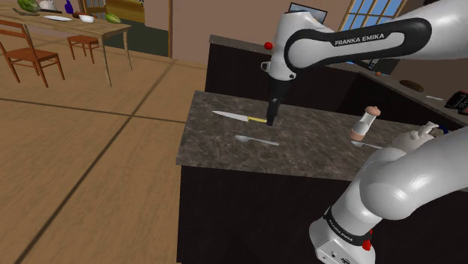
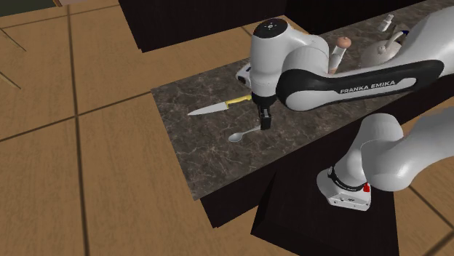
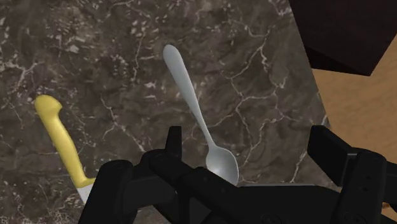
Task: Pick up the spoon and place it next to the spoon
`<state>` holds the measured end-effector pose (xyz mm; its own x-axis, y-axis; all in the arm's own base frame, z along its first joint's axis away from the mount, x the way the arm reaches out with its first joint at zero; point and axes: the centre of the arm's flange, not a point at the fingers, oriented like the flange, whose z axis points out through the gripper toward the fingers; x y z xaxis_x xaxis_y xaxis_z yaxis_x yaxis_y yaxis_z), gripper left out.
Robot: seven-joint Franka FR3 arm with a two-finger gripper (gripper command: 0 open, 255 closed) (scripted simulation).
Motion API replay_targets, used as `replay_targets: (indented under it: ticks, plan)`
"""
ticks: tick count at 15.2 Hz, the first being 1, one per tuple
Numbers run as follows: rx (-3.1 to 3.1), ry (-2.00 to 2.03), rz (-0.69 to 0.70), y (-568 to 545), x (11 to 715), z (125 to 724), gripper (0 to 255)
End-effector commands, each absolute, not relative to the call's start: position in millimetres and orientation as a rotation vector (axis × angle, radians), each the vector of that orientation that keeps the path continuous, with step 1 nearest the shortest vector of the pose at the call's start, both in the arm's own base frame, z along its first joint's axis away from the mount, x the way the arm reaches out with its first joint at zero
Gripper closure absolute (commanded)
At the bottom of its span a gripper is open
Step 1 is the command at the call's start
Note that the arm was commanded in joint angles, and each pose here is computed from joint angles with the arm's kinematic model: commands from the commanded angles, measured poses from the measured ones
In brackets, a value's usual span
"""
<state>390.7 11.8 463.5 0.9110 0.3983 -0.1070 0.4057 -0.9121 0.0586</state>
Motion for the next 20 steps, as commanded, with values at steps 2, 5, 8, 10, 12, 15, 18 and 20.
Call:
replay_targets:
  ticks: [2, 5, 8, 10, 12, 15, 18, 20]
  plan:
    - [2.917, 0.751, -0.19, 11, 407, 428, 0]
    - [2.839, 0.863, -0.237, 11, 423, 391, 0]
    - [2.798, 0.916, -0.26, 10, 430, 367, 0]
    - [2.798, 0.916, -0.26, 7, 429, 356, 0]
    - [2.798, 0.916, -0.26, 5, 428, 346, 0]
    - [2.798, 0.916, -0.26, 2, 427, 333, 0]
    - [2.798, 0.916, -0.26, 2, 427, 333, 0]
    - [2.798, 0.916, -0.26, 2, 427, 333, 0]
